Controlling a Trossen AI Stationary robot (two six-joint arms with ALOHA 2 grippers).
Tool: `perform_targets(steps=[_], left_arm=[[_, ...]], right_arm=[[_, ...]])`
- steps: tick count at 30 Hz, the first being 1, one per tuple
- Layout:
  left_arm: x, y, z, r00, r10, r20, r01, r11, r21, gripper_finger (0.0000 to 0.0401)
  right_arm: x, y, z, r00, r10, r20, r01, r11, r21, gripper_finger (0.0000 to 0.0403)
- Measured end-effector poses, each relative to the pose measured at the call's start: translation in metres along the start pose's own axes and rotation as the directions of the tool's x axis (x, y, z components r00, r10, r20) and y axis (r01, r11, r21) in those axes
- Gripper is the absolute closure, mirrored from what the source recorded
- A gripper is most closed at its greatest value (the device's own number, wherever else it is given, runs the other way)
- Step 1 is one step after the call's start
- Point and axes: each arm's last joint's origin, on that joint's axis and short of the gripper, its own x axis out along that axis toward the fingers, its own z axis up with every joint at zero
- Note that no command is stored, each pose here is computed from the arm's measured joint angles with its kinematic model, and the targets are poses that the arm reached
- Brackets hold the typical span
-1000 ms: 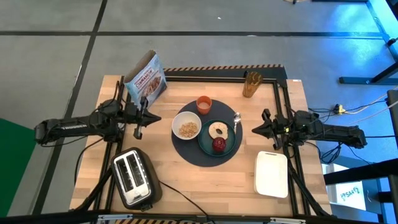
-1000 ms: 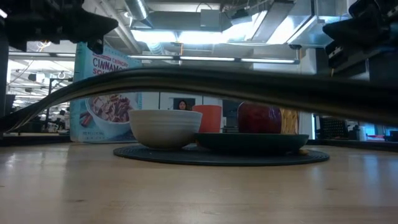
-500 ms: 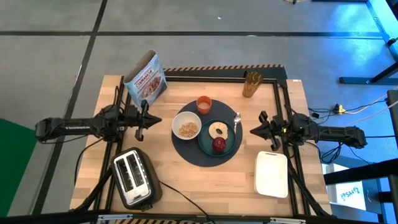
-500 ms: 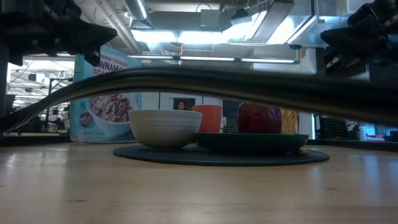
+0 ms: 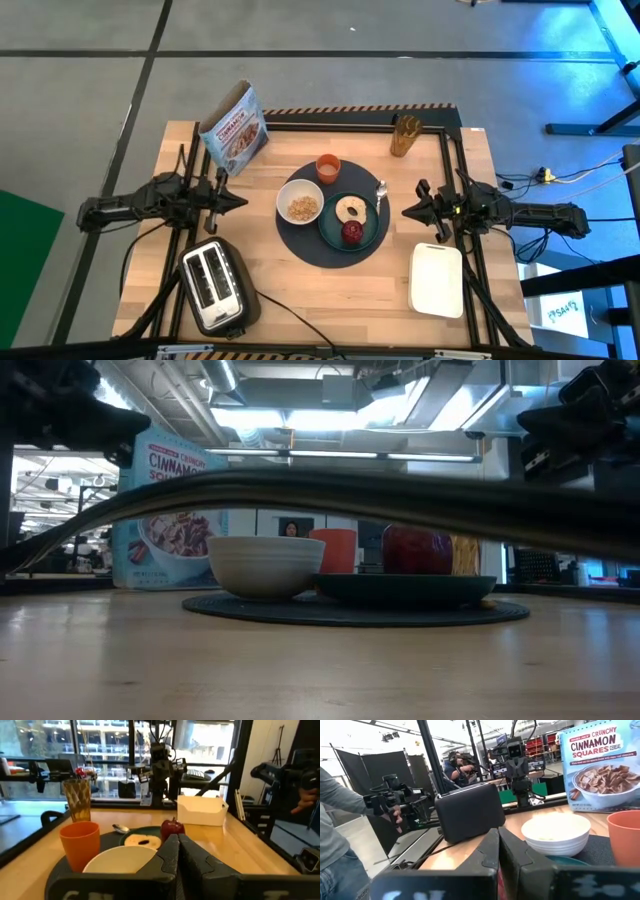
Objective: Arrange a breakfast setting
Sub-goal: Return to Home Position
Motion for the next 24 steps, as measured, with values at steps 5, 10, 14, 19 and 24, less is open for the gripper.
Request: perform_targets(steps=[5,10,14,19,24], left_arm=[[-0.001,0.000,-0.002,1.000,-0.001,-0.007,0.001,1.000,0.001,0.0401],[0.005,0.001,-0.017,0.998,-0.012,0.055,0.013,1.000,-0.012,0.0401],[0.006,0.001,-0.020,0.997,-0.010,0.075,0.011,1.000,-0.010,0.0401],[0.006,0.000,-0.022,0.998,-0.031,0.057,0.031,0.999,0.012,0.0401],[0.006,-0.001,-0.025,0.999,-0.036,0.022,0.037,0.998,-0.059,0.0401]], right_arm=[[0.000,0.000,-0.001,1.000,-0.003,-0.007,0.003,1.000,0.002,0.0403],[0.000,-0.001,-0.004,0.999,-0.010,-0.036,0.010,1.000,0.002,0.0403],[0.000,-0.001,-0.003,1.000,-0.007,-0.026,0.007,1.000,-0.001,0.0403],[0.000,-0.002,-0.002,0.999,-0.038,-0.008,0.038,0.999,-0.004,0.0403],[0.000,-0.001,-0.001,1.000,-0.026,-0.007,0.026,1.000,-0.004,0.0403]])
